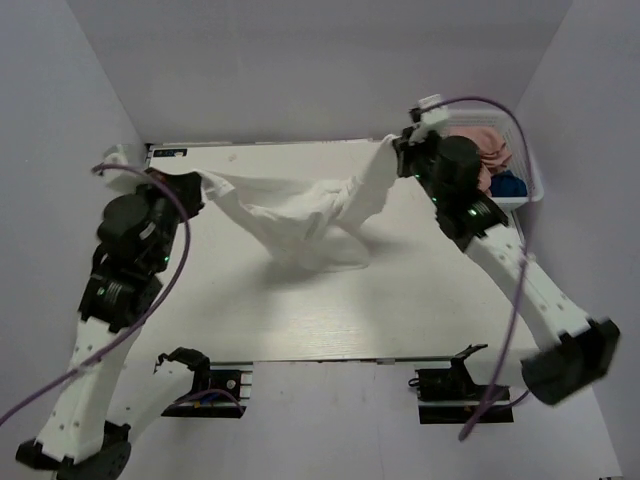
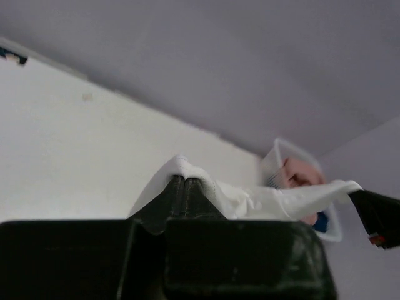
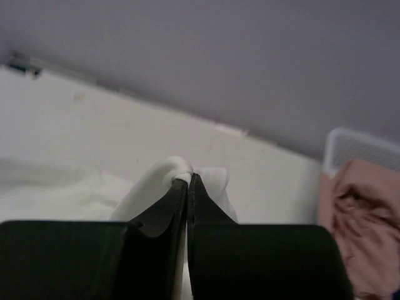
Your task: Fold and stack the t-shirts
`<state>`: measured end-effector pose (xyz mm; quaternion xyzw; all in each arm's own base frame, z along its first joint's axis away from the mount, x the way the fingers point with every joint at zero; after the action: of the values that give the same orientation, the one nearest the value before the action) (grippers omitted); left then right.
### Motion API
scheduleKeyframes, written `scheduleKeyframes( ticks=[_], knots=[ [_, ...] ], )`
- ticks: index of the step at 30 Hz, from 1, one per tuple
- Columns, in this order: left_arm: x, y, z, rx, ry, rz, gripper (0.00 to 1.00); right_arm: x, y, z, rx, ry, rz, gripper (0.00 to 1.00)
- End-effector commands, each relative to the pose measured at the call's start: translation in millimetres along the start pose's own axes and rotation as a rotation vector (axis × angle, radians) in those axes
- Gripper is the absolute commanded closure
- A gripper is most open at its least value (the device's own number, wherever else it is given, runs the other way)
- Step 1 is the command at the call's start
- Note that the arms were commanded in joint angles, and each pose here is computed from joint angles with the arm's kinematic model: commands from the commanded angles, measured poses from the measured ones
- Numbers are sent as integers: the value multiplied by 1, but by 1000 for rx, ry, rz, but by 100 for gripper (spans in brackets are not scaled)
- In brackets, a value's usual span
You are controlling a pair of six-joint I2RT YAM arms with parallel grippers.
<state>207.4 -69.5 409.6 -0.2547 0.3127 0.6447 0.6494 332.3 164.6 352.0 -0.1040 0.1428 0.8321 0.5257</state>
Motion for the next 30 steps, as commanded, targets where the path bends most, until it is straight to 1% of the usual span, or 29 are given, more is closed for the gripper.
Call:
scheduleKeyframes(
  ticks=[1, 3, 4, 6, 8, 9, 11, 14, 16, 17, 19, 20, 21, 22, 23, 24, 25, 26, 27, 28, 29, 30],
  knots=[
    [-17, 34, 45, -179, 53, -50, 100, -43, 67, 64, -249, -41, -261, 100],
    [-28, 57, 68, -252, 66, -99, 100, -54, 91, 80, -309, -14, -307, 100],
    [-30, 64, 76, -284, 70, -106, 100, -62, 123, 98, -391, -16, -337, 100],
    [-39, 84, 97, -365, 87, -145, 100, -70, 148, 114, -463, 7, -366, 100],
    [-48, 114, 119, -440, 118, -208, 100, -82, 193, 133, -565, 16, -430, 100],
    [-50, 124, 126, -462, 108, -225, 100, -87, 217, 144, -624, 13, -455, 100],
    [-55, 152, 144, -523, 127, -266, 100, -97, 251, 155, -692, 0, -524, 100],
    [-55, 169, 158, -577, 157, -253, 100, -104, 291, 166, -771, -6, -561, 100],
    [-53, 175, 160, -593, 157, -251, 100, -103, 294, 167, -773, 10, -551, 100],
    [-50, 165, 154, -578, 147, -235, 100, -103, 292, 166, -765, 9, -547, 100],
    [-45, 158, 149, -581, 156, -207, 100, -102, 278, 158, -707, -9, -547, 100],
    [-43, 139, 139, -557, 149, -185, 100, -99, 253, 148, -635, -19, -546, 100],
    [-41, 129, 132, -536, 145, -182, 100, -100, 248, 146, -619, -35, -564, 100],
    [-35, 97, 111, -471, 117, -129, 100, -96, 226, 136, -564, -47, -552, 100],
    [-31, 80, 101, -449, 109, -91, 100, -93, 208, 126, -517, -43, -549, 100],
    [-25, 62, 92, -439, 113, -31, 100, -91, 196, 120, -480, -47, -550, 100],
    [-8, 38, 71, -396, 92, 78, 100, -86, 159, 101, -376, -52, -548, 100],
    [4, 20, 62, -410, 103, 172, 100, -85, 143, 89, -316, -48, -567, 100],
    [18, -11, 40, -369, 64, 278, 100, -84, 132, 82, -281, -44, -577, 100],
    [38, -29, 21, -329, 22, 377, 100, -75, 90, 57, -163, -29, -567, 100],
    [50, -43, 8, -323, 22, 452, 100, -74, 77, 47, -120, -22, -568, 100],
    [61, -55, -7, -283, 2, 506, 100, -69, 53, 28, -47, 0, -550, 100]
  ],
)
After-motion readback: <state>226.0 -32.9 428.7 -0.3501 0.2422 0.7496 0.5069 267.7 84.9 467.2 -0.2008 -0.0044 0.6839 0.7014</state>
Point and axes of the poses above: each gripper's point midway between its finger pads, its own y axis back along the fingers, its own x axis along the line the jaws close on, z = x × y, the point moved 8 cm from there along y, back along the fingers, and after that the axes turned 14 degrees about y, right-handed, at the moved point
